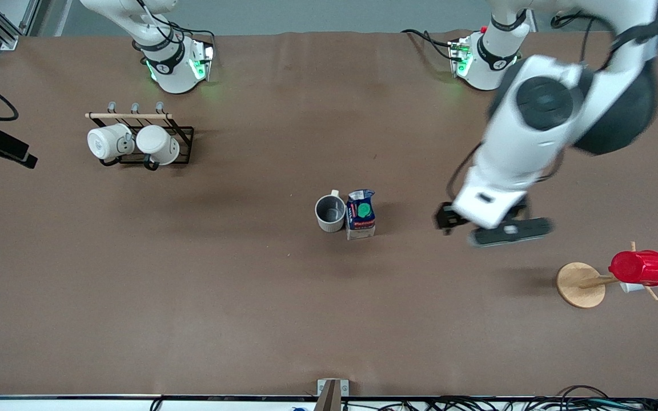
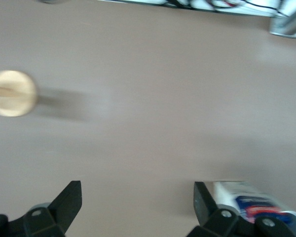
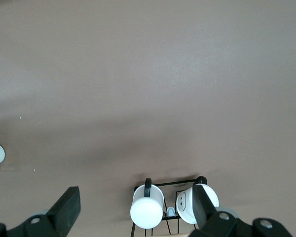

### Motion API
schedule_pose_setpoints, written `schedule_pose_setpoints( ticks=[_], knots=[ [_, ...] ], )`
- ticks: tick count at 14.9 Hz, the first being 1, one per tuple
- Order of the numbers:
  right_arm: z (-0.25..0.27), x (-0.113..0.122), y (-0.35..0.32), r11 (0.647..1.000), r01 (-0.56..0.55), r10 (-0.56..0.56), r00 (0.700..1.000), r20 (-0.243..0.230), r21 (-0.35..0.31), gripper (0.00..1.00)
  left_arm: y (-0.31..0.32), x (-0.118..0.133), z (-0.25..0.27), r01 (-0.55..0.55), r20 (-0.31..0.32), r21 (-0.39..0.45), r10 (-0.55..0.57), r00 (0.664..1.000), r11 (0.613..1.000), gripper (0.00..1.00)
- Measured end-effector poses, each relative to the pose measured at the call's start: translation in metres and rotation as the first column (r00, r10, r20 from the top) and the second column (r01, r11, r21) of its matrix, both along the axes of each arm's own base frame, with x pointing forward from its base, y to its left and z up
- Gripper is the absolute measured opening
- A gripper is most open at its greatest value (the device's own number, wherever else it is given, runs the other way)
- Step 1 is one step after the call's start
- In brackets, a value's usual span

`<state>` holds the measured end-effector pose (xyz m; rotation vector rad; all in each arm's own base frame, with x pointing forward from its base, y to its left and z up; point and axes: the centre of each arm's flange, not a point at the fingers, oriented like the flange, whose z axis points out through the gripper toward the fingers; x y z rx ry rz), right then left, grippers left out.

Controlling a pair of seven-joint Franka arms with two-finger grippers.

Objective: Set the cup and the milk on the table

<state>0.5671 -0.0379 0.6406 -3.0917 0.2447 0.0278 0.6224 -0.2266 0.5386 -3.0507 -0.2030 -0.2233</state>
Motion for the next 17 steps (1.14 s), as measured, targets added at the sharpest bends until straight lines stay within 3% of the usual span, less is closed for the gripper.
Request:
schedule_pose_setpoints(
  ticks=[2,7,11,17],
  knots=[
    [0.0,0.0,0.0,1.0,0.0,0.0,1.0,0.0,0.0,1.0,0.045,-0.008,0.034,0.017,-0.018,0.029,-0.016,1.0,0.999,1.0],
    [0.0,0.0,0.0,1.0,-0.001,0.001,1.0,-0.001,0.0,1.0,0.109,-0.04,0.082,0.117,-0.091,-0.043,-0.12,0.989,0.992,1.0],
    [0.0,0.0,0.001,1.0,-0.001,0.001,1.0,-0.002,0.0,1.0,0.128,-0.068,0.091,0.182,-0.103,-0.025,-0.183,0.978,0.983,1.0],
    [0.0,0.0,0.0,1.0,-0.001,0.001,1.0,-0.002,0.0,1.0,0.158,-0.102,0.093,0.225,-0.145,-0.069,-0.233,0.962,0.972,1.0]
  ],
)
